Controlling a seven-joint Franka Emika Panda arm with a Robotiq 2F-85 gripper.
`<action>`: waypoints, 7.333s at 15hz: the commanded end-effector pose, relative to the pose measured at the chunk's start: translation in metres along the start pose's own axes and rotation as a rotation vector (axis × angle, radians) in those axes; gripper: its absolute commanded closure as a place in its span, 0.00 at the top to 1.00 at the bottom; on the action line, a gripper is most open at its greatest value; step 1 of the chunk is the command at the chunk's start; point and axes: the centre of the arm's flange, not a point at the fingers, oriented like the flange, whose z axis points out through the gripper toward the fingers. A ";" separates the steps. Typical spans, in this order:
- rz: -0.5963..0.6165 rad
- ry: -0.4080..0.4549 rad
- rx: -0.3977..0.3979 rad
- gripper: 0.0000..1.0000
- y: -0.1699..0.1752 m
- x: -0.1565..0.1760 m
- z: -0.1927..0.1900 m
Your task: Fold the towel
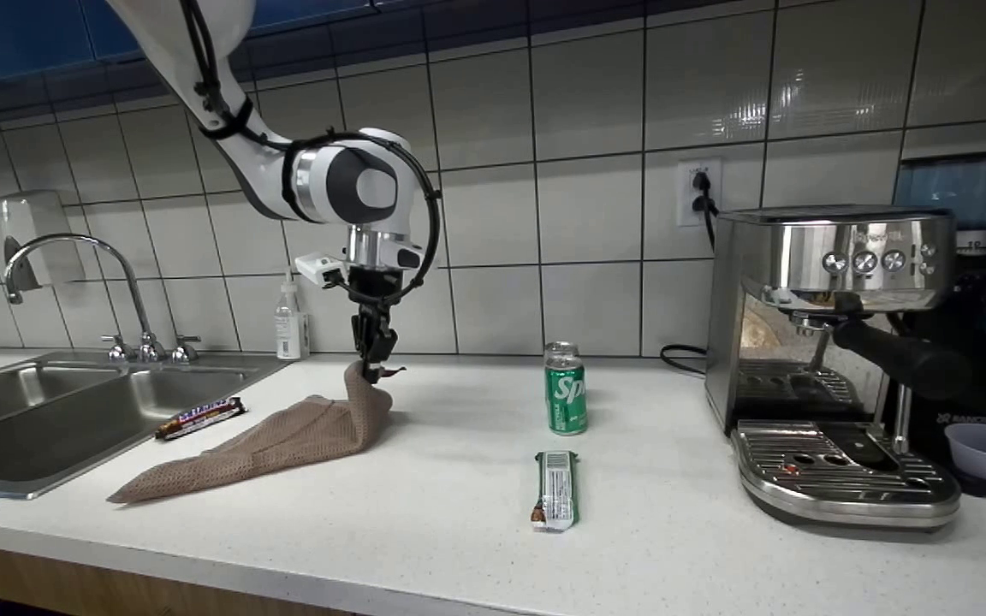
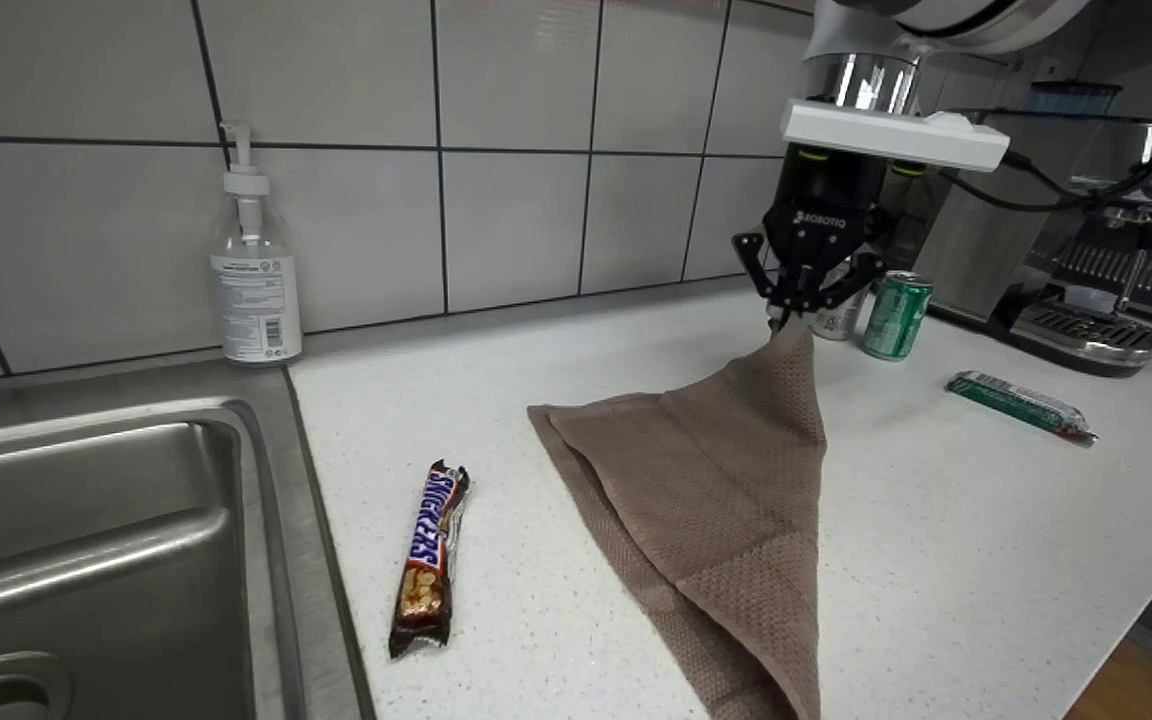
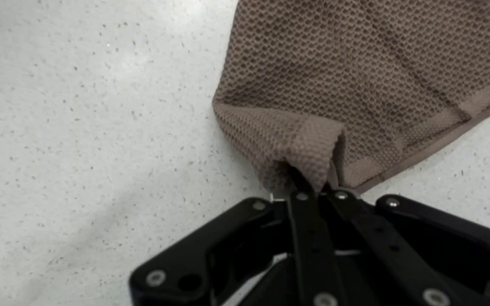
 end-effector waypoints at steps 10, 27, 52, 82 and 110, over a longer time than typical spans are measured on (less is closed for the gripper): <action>-0.109 -0.018 -0.015 0.01 -0.007 -0.093 -0.014; -0.235 -0.028 -0.108 0.01 -0.026 -0.168 0.003; -0.383 -0.003 -0.206 0.01 -0.052 -0.228 0.001; -0.493 -0.020 -0.294 0.92 -0.076 -0.267 0.019; -0.405 0.033 -0.186 1.00 0.004 -0.209 -0.067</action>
